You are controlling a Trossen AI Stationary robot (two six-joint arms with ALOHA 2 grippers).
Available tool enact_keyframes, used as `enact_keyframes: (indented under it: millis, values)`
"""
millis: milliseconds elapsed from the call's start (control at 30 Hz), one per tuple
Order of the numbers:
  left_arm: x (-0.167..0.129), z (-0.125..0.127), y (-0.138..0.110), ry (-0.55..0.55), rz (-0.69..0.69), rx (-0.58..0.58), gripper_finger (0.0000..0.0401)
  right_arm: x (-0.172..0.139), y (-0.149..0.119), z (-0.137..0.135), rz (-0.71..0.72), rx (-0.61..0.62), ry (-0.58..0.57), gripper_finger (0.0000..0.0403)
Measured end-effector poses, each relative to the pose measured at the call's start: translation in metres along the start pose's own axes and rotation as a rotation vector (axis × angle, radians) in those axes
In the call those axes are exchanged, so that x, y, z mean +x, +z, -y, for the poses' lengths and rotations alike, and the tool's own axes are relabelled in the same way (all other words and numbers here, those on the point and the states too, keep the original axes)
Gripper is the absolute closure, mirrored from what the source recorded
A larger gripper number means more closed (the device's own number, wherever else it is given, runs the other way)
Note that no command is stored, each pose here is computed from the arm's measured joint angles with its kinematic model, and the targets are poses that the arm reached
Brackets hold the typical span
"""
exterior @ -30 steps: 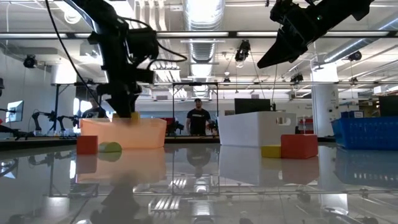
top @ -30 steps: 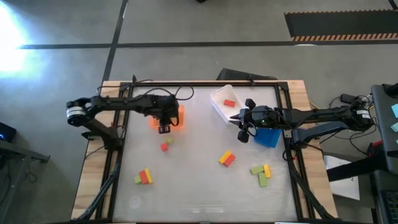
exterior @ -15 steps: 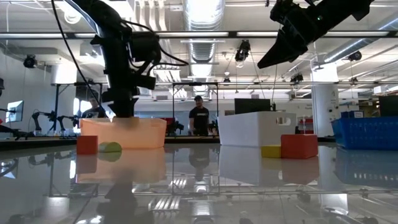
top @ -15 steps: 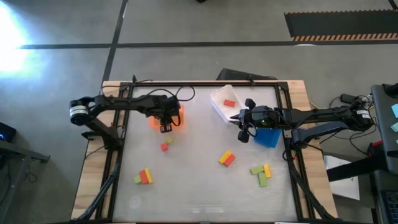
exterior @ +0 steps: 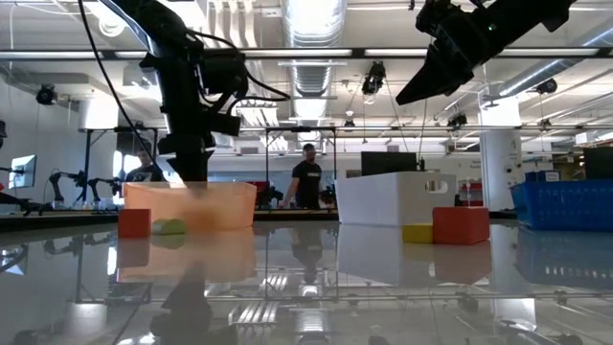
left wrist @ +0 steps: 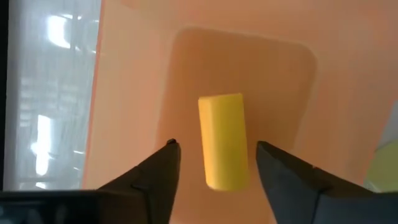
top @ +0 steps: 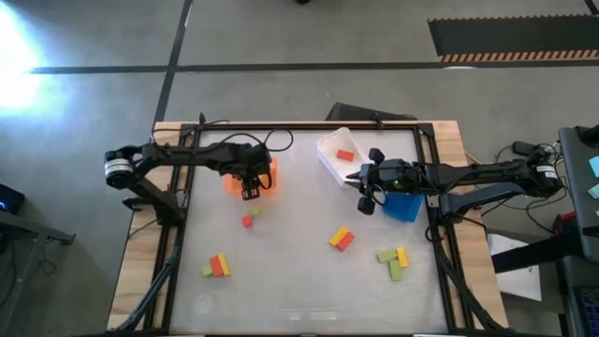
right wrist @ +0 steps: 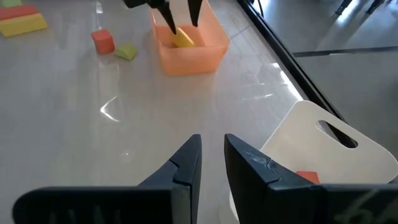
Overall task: Sort & place blocks by color
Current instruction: Put the yellow block into the orange bin, then put the orange block into the white bin
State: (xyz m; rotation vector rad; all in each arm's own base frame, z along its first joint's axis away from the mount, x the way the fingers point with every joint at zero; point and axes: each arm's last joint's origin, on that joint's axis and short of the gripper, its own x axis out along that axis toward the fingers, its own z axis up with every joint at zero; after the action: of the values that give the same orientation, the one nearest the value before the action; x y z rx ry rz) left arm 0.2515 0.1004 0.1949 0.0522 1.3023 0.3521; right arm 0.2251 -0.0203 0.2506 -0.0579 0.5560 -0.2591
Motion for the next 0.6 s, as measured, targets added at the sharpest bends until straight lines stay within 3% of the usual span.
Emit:
enact_keyframes:
  millis: [233,367,600]
  values:
    - [-0.018,0.003,-0.005,-0.062,0.040,0.010,0.0174,0.000,0.002,0.000,0.020,0.012,0.006,0.0344]
    - [-0.045,0.010,-0.004,-0.134,0.213,0.001,0.0182,0.000,0.002,0.000,0.020,0.013,0.006,0.0344]
    - [-0.085,0.022,-0.011,-0.169,0.606,0.066,0.0221,0.000,0.002,0.000,0.023,0.031,0.006,0.0344]
